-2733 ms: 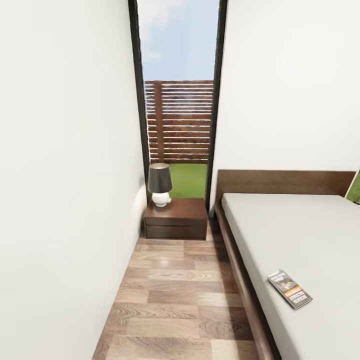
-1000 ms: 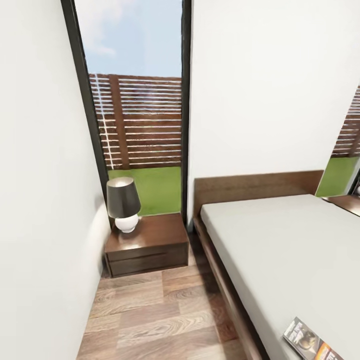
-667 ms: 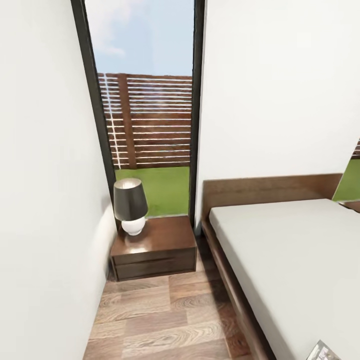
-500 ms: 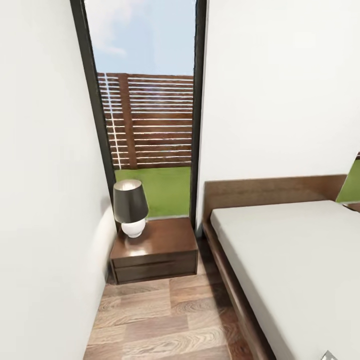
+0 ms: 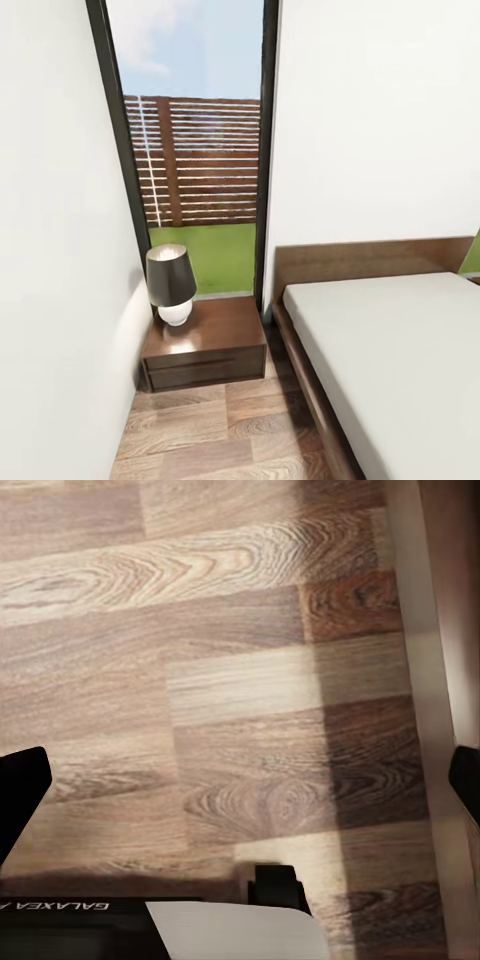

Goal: In the bedroom, move the book from the bed onto either nightstand, and place the two sandals side by side next to the bed.

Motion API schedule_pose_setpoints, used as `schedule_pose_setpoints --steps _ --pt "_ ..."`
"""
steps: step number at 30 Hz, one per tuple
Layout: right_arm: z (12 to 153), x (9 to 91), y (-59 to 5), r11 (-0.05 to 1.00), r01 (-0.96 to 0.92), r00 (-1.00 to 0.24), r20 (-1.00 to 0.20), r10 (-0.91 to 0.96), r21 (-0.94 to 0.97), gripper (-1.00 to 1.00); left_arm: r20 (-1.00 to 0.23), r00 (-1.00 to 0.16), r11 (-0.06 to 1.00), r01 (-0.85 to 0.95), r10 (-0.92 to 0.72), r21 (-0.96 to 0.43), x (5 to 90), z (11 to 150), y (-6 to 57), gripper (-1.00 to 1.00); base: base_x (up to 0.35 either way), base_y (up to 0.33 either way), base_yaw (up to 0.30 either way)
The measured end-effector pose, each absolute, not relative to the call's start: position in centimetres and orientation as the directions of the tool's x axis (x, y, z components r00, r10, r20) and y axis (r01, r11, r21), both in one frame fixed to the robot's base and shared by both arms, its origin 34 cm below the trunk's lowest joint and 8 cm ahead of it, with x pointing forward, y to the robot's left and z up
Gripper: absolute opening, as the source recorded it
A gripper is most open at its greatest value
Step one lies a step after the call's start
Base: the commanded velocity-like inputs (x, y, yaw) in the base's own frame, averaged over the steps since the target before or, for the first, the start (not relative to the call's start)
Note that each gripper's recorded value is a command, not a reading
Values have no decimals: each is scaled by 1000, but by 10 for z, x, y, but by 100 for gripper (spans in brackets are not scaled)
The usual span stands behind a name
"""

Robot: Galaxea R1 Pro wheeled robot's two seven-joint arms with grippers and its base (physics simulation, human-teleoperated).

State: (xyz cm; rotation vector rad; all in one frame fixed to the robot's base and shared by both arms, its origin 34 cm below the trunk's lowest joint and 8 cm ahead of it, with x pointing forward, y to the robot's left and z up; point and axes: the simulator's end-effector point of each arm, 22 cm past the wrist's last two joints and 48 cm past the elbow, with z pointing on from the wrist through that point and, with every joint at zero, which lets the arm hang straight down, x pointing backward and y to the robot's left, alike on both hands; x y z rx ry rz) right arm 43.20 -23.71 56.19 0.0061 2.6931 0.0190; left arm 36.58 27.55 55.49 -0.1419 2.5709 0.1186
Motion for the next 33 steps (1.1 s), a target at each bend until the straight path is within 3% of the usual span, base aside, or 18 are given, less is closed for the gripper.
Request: schedule_pose_setpoints --steps 12,33 --pt "562 432 -237 1000 2 -901 -433 8 14 100 -538 -839 990 -127 -78 55 366 555 276 100 127 16 0" --pt "562 433 -235 1000 -4 -900 -435 3 15 100 -539 -839 991 -126 -77 55 367 555 275 100 12 4 0"
